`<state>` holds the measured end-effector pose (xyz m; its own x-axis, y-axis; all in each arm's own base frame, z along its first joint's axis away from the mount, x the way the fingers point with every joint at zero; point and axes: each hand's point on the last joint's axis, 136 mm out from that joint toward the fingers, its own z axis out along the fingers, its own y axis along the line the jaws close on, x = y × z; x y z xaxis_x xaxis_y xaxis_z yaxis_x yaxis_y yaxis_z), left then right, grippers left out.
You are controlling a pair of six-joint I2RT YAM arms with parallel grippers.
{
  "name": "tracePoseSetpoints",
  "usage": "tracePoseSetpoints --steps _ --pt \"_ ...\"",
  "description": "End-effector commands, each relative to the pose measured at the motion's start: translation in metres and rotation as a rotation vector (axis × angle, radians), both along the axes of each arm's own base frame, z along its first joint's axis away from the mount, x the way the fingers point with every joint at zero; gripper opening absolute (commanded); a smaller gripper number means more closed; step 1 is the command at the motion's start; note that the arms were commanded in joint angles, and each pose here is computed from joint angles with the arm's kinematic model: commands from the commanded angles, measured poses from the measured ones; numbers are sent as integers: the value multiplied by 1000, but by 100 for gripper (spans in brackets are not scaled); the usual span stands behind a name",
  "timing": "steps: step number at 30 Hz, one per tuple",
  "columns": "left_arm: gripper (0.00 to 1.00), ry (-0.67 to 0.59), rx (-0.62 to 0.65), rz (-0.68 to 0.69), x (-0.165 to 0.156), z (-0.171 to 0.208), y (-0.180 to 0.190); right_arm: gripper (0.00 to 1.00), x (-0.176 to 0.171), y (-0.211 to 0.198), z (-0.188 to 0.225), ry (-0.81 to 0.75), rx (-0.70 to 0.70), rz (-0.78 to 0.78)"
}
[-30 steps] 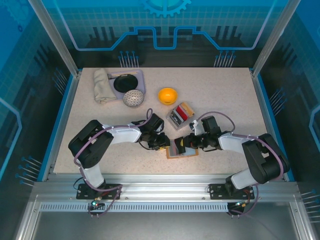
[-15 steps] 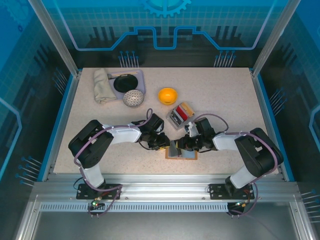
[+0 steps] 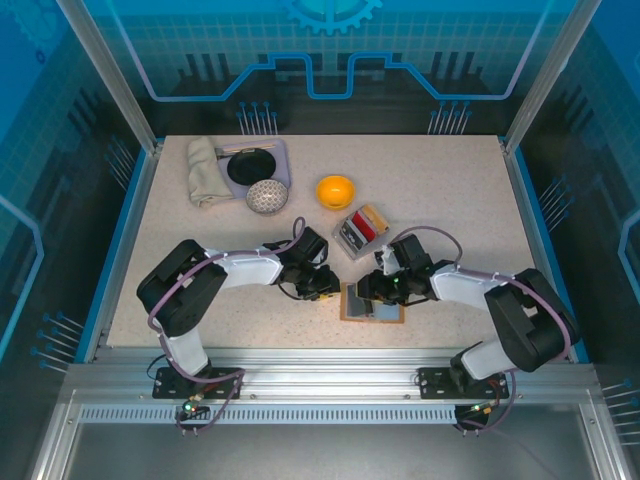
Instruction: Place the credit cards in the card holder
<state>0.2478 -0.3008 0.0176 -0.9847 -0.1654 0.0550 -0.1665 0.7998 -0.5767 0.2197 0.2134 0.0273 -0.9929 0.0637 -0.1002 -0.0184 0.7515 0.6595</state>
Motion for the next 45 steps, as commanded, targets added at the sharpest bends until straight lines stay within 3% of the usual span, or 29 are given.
tracePoseSetpoints --steps 1,8,12,15,24,28,32,39,45 --pt "25 24 -7 -11 -9 0 -3 43 -13 -15 -6 43 -97 1" --pt "28 -3 -36 -32 -9 12 -9 50 -12 -34 7 3 -225 -4" --pt "28 -12 -30 -49 -9 17 -12 48 -17 -50 7 36 -340 3" --pt "28 -10 -25 -58 -10 17 -14 38 -20 -57 8 40 -399 2" --pt "34 -5 -56 -107 -16 22 -30 35 -31 -45 -2 97 -324 4" --pt "34 8 -65 -130 -19 20 -38 29 -31 -38 -5 108 -284 8" --pt "33 26 -59 -142 -22 14 -43 29 -31 -39 -11 125 -300 8" --pt "27 60 -35 -132 -26 0 -42 19 -25 -24 -8 114 -225 14" --pt "23 73 -20 -119 -30 -7 -39 16 -21 -8 -3 121 -141 9"
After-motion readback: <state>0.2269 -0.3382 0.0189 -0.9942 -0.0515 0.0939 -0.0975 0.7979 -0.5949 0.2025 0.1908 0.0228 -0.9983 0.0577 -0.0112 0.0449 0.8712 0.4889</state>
